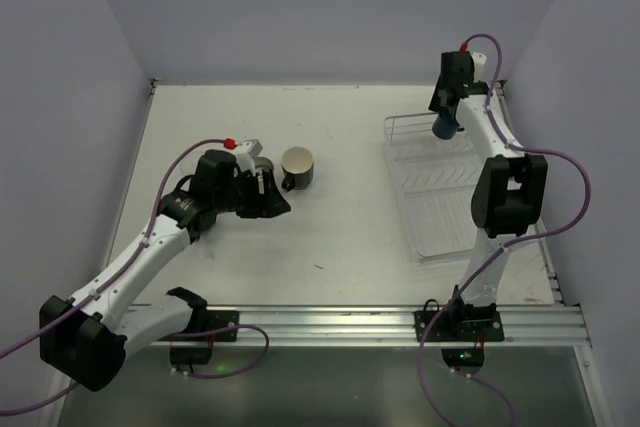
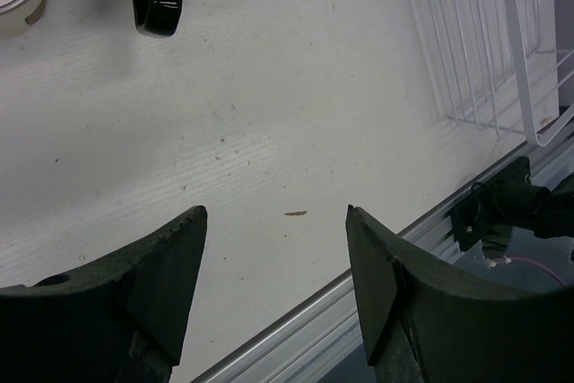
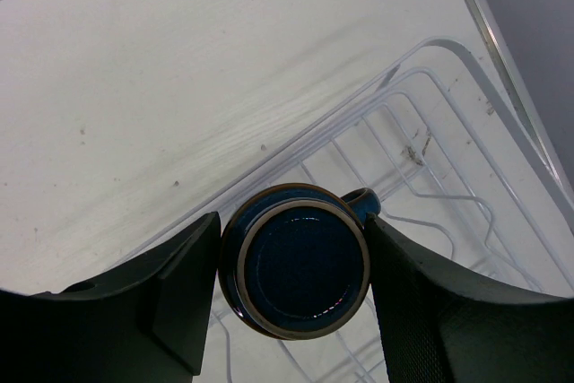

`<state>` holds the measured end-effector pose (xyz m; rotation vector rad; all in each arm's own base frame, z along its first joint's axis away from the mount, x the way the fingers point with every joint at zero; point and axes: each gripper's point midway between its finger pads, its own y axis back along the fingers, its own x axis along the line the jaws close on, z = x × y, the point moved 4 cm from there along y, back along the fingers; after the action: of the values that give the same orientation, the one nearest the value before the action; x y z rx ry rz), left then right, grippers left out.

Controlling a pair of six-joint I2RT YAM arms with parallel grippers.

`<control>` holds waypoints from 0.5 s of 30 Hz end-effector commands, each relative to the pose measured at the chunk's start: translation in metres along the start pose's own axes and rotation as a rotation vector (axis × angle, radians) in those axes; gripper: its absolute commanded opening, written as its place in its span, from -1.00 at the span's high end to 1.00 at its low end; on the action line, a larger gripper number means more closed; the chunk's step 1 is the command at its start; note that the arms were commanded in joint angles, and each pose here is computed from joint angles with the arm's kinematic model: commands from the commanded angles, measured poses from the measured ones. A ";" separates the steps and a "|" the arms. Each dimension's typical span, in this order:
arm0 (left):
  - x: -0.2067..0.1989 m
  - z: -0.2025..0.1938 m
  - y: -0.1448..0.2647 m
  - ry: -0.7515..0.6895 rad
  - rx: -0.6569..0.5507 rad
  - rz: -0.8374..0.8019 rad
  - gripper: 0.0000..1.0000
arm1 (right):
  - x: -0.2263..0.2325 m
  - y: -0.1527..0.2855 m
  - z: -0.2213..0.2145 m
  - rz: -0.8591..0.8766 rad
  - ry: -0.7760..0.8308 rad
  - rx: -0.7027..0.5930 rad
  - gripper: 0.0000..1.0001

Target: Unload the cups from the dish rack

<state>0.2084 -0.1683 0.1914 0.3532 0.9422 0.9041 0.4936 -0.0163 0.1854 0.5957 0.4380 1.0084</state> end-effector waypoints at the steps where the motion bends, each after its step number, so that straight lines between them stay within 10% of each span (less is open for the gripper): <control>1: -0.015 0.011 -0.005 0.000 -0.020 -0.078 -0.35 | -0.008 0.053 0.057 0.018 -0.077 -0.181 1.00; 15: -0.093 0.065 -0.010 0.132 -0.139 -0.592 -0.35 | -0.009 0.144 0.048 0.194 -0.166 -0.144 1.00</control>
<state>0.2379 -0.2191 0.2182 0.1139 1.0577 0.6646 0.4429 0.0138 0.2822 0.5795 0.2591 1.1139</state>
